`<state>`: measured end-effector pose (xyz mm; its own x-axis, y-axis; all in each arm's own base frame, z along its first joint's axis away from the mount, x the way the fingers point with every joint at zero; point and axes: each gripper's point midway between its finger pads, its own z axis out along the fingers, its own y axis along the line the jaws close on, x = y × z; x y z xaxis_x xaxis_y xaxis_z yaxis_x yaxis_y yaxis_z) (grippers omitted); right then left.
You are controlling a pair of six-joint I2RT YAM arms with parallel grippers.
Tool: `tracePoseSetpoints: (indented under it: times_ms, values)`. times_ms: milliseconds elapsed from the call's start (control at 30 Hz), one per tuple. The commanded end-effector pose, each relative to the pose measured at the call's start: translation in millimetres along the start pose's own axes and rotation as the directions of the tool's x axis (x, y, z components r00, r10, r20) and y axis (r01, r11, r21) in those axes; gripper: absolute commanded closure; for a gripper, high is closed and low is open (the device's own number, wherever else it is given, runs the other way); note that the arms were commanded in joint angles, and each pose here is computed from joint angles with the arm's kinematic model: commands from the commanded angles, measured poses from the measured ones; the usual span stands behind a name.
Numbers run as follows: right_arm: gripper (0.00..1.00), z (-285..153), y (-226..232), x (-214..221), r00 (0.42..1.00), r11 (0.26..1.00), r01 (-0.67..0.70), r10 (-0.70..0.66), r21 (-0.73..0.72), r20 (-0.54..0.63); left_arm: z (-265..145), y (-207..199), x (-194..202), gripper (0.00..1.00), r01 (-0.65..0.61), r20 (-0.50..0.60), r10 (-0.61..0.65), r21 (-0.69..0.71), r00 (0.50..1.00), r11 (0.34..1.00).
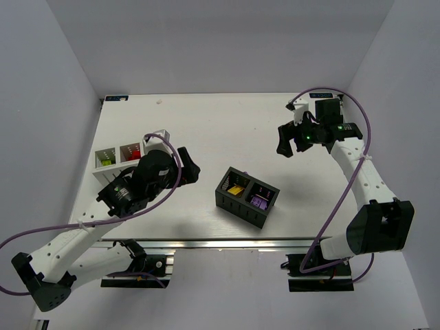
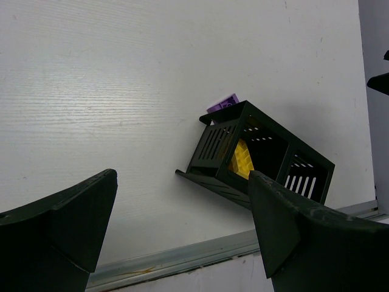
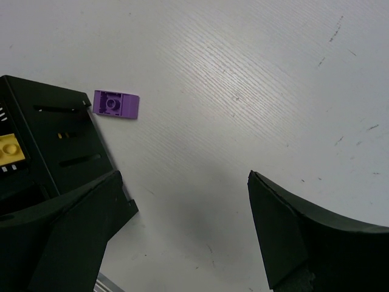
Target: Sort the legos into containers by color
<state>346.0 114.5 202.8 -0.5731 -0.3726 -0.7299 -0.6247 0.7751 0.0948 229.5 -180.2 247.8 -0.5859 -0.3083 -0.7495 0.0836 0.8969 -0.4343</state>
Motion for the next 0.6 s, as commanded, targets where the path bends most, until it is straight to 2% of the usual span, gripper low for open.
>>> tracePoseSetpoints:
  times_ms: [0,567]
  values:
    - [0.11,-4.8,8.0,-3.9,0.999,0.998,0.041,-0.04,-0.051,0.019,-2.5,-5.2,-7.1,0.02,0.006,0.013,-0.006,0.015,1.0,1.0]
    - [0.11,-5.5,24.6,-2.0,0.994,0.981,0.111,-0.107,-0.157,0.03,-2.7,-2.0,-5.5,0.02,0.004,0.013,-0.004,0.007,1.0,1.0]
